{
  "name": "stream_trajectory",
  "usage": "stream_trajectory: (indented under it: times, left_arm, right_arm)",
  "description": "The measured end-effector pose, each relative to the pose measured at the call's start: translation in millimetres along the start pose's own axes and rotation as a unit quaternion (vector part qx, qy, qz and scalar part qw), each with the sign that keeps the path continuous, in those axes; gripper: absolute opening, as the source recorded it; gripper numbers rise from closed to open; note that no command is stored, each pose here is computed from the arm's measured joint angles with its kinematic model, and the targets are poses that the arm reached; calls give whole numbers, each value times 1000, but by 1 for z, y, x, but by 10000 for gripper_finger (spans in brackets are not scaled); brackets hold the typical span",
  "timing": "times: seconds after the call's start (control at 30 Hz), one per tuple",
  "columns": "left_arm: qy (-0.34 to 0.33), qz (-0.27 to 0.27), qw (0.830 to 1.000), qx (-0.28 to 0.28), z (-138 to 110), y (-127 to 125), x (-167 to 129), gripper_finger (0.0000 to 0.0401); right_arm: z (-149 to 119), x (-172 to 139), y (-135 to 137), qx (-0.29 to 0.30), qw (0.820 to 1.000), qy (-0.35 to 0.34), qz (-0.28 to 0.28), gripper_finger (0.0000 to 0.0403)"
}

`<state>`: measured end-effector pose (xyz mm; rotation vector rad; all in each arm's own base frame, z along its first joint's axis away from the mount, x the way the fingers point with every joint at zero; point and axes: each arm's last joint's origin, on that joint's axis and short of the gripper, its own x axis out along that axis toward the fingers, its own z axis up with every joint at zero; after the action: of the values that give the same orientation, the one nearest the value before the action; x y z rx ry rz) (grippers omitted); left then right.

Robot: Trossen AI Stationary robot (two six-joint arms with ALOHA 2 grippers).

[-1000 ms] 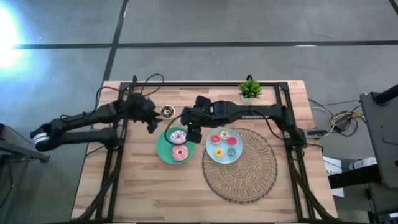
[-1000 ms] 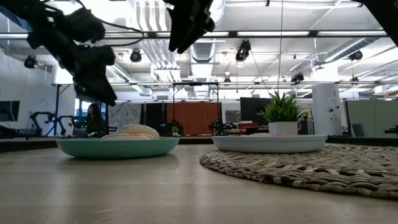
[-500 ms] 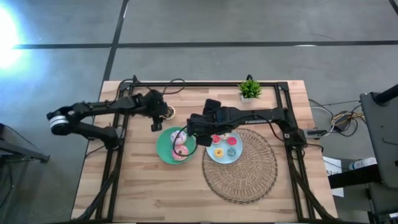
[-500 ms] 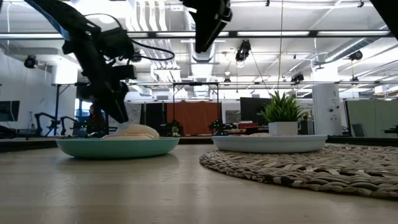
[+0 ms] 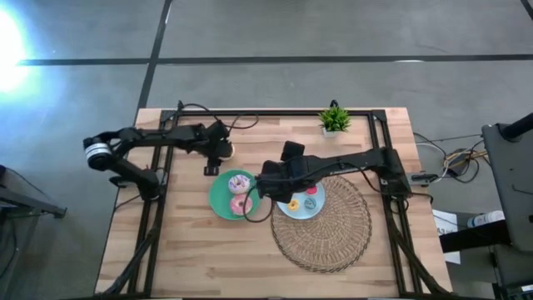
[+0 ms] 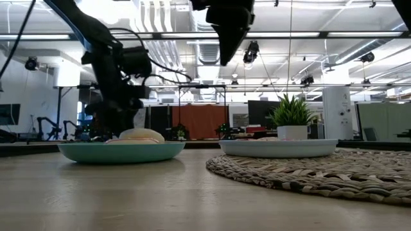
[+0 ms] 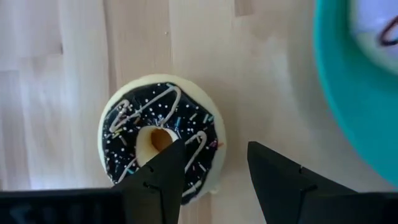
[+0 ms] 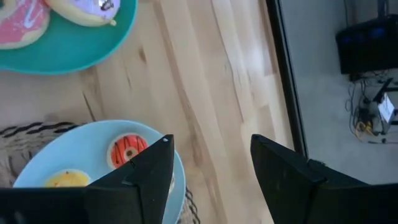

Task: Pick & Place donuts
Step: Put the large black donut on the green plate

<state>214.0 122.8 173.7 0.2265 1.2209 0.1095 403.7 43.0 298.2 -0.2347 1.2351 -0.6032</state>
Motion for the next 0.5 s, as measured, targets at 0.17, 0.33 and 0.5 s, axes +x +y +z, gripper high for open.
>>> stream_trajectory:
  times: [0.17, 0.33, 0.5]
  left_arm:
    - [24, 7, 1000, -1, 6, 6, 11, 149]
    - [42, 8, 999, -5, 10, 10, 19, 135]
    - [58, 16, 998, -7, 11, 11, 25, 87]
  right_arm:
    - [-15, -1, -4, 28, 1000, -7, 3, 206]
    - [-35, -8, -14, 84, 995, -40, 20, 206]
    - [-60, -16, -26, 122, 990, -57, 31, 206]
